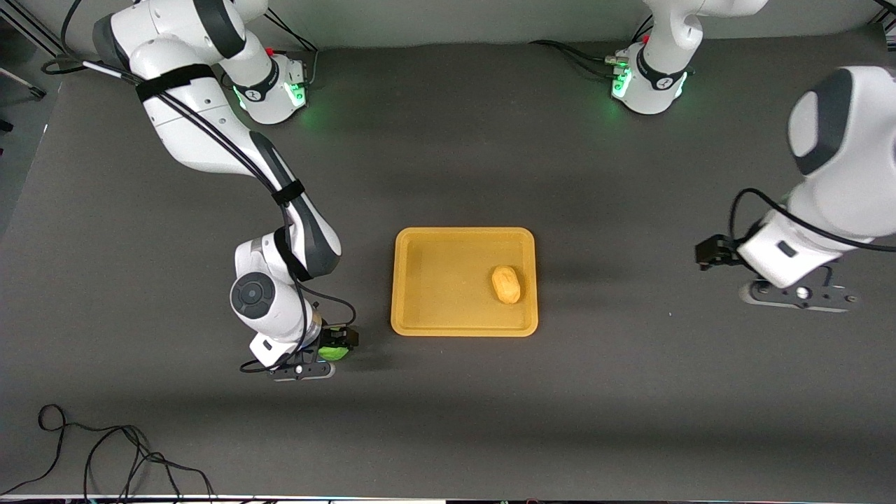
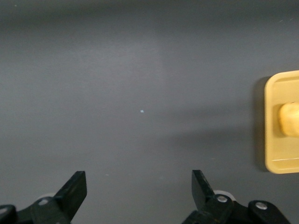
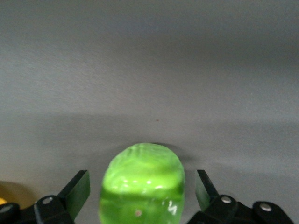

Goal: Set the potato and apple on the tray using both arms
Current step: 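Close the right gripper on the green apple while the left gripper withdraws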

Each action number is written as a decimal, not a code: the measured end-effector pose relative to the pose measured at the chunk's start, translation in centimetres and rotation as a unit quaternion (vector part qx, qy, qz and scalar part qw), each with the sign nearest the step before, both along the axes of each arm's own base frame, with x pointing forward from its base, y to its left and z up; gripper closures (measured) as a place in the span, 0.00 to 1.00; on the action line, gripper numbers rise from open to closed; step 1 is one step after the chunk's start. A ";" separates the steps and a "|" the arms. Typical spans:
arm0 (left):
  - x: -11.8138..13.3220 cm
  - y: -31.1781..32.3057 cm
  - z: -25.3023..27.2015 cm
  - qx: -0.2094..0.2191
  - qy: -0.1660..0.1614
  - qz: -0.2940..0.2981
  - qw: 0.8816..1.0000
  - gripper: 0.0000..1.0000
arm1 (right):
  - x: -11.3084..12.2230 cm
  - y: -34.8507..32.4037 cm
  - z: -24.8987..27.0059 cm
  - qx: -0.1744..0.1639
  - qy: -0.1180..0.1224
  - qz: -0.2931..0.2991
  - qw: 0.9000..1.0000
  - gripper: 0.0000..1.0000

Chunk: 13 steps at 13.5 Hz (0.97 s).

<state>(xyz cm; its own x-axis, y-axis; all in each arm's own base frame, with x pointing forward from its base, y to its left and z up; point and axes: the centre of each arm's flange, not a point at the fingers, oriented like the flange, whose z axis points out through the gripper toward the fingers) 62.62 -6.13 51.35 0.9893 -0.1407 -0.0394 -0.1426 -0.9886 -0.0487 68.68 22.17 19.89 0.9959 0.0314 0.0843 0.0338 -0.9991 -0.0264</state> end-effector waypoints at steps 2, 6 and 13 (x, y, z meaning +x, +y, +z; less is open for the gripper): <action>0.2 1.1 -0.5 0.002 0.005 -0.009 1.000 0.00 | -0.1 -0.2 -0.6 -0.001 0.004 -0.003 1.000 0.04; 0.6 2.5 -1.2 0.003 0.008 -0.010 1.000 0.01 | 0.3 -0.1 0.4 0.001 -0.003 -0.006 1.000 0.29; 1.2 5.2 -1.4 0.002 -0.003 -0.051 0.999 0.00 | -0.7 -0.2 19.9 -0.006 0.017 -0.004 1.000 0.29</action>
<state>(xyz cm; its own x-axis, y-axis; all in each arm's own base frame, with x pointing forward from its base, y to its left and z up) 63.79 -0.91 49.99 0.9699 -0.2410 -0.0344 -0.2426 -0.9687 -0.0533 67.94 21.94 39.79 0.9984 0.0234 0.0509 0.0242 -0.9996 -0.0145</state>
